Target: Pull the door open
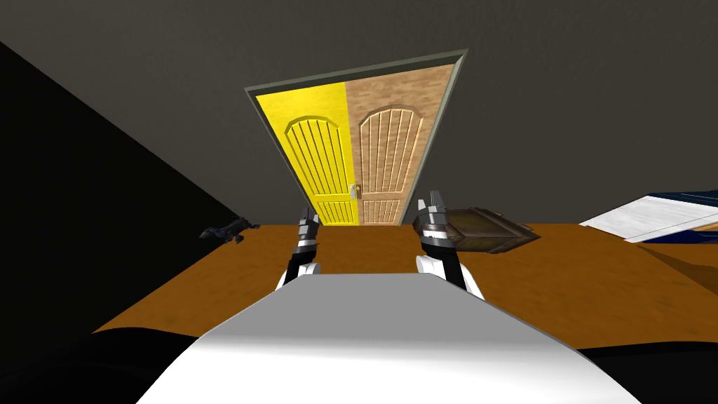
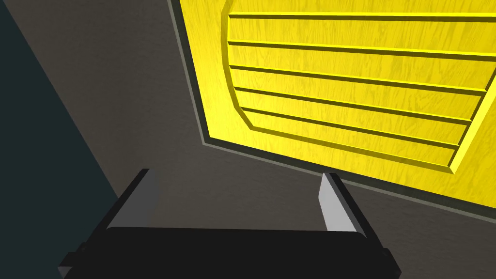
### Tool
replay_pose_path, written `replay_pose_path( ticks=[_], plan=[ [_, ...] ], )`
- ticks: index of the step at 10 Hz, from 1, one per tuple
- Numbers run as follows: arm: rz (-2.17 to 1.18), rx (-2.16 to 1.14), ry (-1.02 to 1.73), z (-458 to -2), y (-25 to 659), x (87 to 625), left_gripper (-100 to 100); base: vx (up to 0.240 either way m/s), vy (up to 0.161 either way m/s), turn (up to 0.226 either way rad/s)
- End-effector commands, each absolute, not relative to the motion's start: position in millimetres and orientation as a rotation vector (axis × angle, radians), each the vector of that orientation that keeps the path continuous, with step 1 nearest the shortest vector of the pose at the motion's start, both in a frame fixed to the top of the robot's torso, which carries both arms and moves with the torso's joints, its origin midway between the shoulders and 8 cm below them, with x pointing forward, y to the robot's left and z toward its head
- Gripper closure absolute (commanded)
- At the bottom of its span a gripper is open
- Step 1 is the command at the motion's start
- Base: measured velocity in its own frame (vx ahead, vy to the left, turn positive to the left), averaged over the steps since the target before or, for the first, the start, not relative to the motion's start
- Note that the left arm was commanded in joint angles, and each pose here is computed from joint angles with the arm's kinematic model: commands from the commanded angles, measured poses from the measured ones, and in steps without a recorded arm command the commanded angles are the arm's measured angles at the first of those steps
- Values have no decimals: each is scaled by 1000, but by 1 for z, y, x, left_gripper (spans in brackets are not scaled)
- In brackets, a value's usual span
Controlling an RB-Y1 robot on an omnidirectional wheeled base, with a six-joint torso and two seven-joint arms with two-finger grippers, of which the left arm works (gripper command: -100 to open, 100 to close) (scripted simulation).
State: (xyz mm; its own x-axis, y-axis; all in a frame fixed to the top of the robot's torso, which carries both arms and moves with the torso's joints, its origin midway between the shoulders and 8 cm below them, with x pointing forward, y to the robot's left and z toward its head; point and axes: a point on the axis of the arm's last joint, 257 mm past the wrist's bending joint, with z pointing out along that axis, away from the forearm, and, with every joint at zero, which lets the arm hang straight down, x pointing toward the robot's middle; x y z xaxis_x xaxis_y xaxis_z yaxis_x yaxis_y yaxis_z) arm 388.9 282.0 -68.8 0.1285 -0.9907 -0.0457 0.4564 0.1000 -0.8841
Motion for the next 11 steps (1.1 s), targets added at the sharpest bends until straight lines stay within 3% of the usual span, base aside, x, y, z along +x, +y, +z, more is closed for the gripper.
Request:
replay_pose_path(
  ticks=[1,11],
  plan=[
    [-1259,-874,835,-82,285,397,-100,195,-42,-55],
    [-1221,-1000,961,-163,302,437,-100,149,-18,-49]
  ],
)
